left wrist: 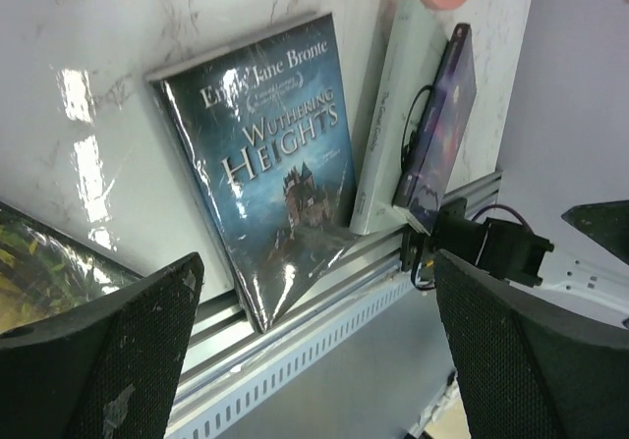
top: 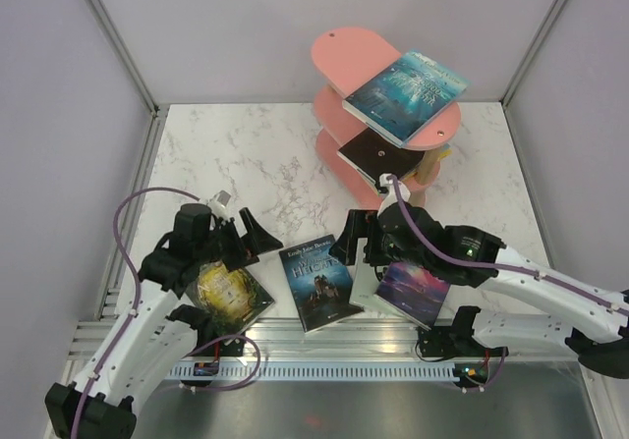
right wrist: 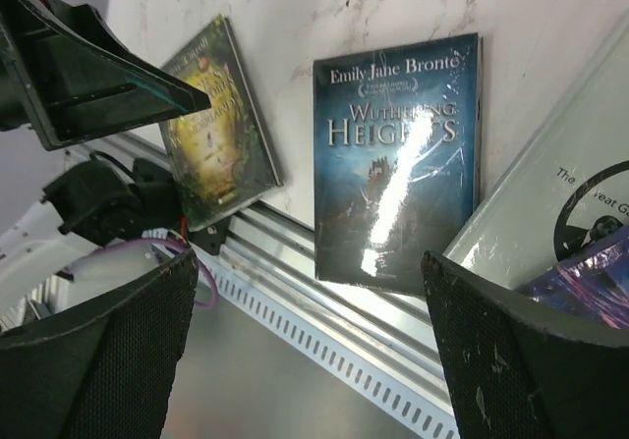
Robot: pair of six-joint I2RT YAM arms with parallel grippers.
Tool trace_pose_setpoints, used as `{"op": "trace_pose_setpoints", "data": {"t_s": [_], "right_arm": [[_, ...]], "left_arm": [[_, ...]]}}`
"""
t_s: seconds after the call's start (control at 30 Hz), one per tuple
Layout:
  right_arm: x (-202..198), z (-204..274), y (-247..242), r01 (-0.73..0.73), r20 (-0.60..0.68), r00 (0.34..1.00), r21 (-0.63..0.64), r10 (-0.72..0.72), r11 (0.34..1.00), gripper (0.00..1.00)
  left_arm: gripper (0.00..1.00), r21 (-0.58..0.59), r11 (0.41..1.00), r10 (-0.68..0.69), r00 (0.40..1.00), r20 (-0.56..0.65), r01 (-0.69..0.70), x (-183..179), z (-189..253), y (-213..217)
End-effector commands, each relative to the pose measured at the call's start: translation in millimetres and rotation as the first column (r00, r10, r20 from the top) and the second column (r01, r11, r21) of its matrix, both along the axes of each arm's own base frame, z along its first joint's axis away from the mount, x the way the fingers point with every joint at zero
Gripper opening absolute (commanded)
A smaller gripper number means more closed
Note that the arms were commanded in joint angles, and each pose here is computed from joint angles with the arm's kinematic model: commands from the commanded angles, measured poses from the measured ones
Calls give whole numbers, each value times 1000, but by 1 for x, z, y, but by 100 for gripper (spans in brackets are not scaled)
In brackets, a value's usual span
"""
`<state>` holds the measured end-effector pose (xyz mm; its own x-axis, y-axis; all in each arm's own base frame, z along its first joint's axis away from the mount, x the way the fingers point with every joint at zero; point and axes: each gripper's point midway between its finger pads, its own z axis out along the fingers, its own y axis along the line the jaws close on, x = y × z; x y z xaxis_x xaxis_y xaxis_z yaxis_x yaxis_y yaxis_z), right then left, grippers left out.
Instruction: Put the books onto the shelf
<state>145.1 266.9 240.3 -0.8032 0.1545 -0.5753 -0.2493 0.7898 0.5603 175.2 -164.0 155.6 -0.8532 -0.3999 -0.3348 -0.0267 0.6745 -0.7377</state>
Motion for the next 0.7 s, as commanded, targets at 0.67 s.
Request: {"op": "trace_pose_setpoints", "data": {"t_s": [0.67], "right_arm": [[-13,-187,-10,-82,-220,975,-489,-32,868,96]], "left_arm": [[100,10,997,-72,951,-302,79,-57,-86,-21]]}}
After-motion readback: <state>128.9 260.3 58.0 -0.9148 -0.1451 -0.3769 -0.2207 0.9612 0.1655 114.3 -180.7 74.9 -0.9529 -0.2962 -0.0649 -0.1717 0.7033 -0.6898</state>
